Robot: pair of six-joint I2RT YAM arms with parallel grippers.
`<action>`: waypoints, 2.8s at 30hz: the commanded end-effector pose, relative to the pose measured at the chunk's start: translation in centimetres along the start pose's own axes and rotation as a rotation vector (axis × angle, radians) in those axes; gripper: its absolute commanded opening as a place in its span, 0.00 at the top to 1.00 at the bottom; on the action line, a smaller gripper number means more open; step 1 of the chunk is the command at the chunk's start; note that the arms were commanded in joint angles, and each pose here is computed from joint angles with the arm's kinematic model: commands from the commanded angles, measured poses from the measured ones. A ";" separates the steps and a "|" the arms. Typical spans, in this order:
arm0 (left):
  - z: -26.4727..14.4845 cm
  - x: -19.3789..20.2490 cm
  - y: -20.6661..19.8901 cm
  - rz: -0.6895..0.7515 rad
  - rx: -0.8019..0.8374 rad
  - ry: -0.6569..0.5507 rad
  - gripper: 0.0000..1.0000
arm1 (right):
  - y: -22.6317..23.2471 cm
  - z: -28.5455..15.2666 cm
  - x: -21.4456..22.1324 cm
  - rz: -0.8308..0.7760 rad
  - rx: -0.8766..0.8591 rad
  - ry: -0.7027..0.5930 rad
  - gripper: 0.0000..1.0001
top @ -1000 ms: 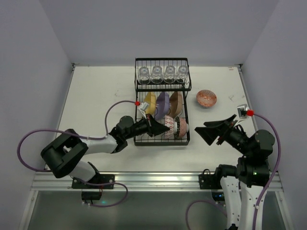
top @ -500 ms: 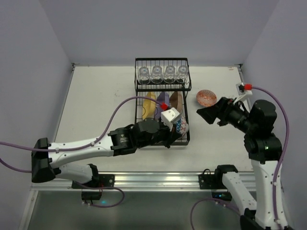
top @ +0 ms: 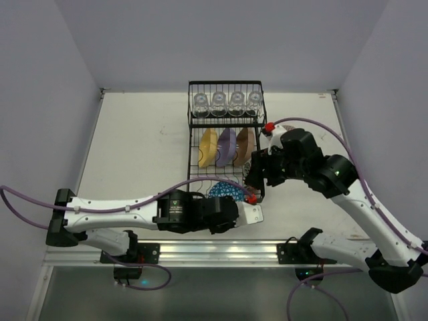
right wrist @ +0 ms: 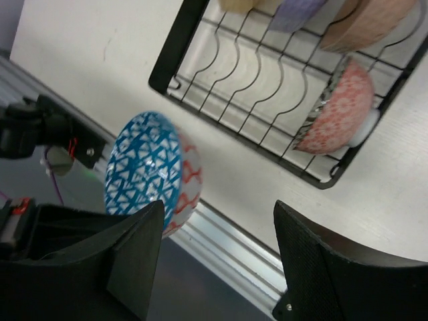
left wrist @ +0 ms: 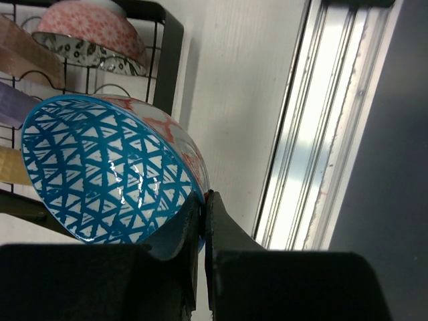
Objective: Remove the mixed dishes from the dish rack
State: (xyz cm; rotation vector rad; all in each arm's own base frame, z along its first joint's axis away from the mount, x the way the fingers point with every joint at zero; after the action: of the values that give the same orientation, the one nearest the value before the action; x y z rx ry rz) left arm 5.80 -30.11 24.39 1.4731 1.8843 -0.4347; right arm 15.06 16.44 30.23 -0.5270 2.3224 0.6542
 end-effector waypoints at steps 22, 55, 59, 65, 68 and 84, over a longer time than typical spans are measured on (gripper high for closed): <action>-0.1 0.1 -0.2 0.145 -0.015 0.069 1.00 | 3.4 7.2 4.3 -0.212 0.048 0.332 1.00; -12.2 4.8 21.6 -0.786 -0.959 -0.288 0.00 | -29.9 4.7 -8.8 0.640 0.706 -0.426 1.00; -10.4 6.6 20.6 -0.764 -0.890 -0.303 0.00 | -33.2 8.2 -8.8 0.673 0.711 -0.333 1.00; -9.1 7.5 20.6 -0.764 -0.873 -0.278 0.00 | -33.9 9.7 -7.5 0.703 0.706 -0.274 1.00; -8.5 7.6 20.8 -0.761 -0.857 -0.263 0.00 | -33.9 10.3 -6.6 0.714 0.702 -0.265 1.00; -7.5 7.6 20.5 -0.745 -0.797 -0.260 0.00 | -34.2 12.7 -3.0 0.792 0.691 -0.241 0.83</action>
State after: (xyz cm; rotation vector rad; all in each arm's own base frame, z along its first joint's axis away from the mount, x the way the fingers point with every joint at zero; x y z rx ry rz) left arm 21.49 -13.42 26.96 0.1758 2.0204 -0.1052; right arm 39.47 -2.52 11.59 0.7659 2.3958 0.1410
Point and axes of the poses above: each gripper's point midway between its finger pads, its own z axis out along the fingers, its own y axis along the line the jaws close on, x = y × z, the point moved 5 cm from there along -z, back along the fingers, and after that the axes turned 6 degrees about -z, right-handed, at the moved point
